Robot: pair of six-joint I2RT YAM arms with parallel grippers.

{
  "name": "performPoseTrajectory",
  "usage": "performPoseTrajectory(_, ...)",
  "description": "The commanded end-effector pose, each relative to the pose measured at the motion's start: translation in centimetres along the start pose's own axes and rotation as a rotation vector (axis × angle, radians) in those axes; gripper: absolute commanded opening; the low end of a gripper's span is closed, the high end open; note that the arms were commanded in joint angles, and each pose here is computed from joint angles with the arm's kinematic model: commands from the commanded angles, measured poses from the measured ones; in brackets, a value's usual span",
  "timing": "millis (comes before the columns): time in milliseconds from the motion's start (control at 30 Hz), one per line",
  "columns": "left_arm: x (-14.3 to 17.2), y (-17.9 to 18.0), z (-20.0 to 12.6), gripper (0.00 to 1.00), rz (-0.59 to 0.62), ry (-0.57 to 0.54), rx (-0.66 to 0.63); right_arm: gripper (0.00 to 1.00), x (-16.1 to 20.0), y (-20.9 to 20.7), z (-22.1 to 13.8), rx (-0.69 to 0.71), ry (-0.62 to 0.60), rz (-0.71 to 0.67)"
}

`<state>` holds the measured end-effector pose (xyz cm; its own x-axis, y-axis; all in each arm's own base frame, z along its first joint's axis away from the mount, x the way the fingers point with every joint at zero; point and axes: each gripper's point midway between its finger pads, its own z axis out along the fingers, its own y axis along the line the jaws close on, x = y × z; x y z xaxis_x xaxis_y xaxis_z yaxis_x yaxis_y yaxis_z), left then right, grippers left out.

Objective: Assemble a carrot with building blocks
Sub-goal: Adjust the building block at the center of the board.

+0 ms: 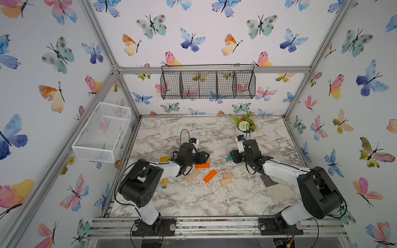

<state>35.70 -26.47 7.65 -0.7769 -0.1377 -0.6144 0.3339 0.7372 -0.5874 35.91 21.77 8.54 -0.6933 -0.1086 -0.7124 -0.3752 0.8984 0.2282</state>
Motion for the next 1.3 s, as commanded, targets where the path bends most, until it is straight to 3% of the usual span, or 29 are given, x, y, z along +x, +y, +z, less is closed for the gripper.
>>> performPoseTrajectory(0, 0.6, -0.4, 0.5, 0.64, 0.000, 0.050, 0.005, 0.51, 2.0, 1.7, 0.7, -0.082, 0.111, 0.002)
performPoseTrajectory(500, 1.8, 1.6, 1.1, 0.64, 0.019, 0.097, -0.102, 0.50, 4.6, -0.9, 3.8, -0.093, 0.198, 0.097)
performPoseTrajectory(867, 1.8, -0.1, 1.6, 0.60, 0.007, 0.118, -0.012, 0.45, 3.5, 1.3, 4.4, -0.219, 0.197, 0.064)
performPoseTrajectory(1000, 2.2, 0.2, 1.7, 0.56, 0.003, 0.128, -0.017, 0.39, 3.3, 1.7, 4.3, -0.243, 0.190, 0.069)
performPoseTrajectory(1267, 2.5, 0.4, 2.0, 0.55, -0.001, 0.136, -0.017, 0.39, 3.9, 2.0, 5.0, -0.270, 0.202, 0.083)
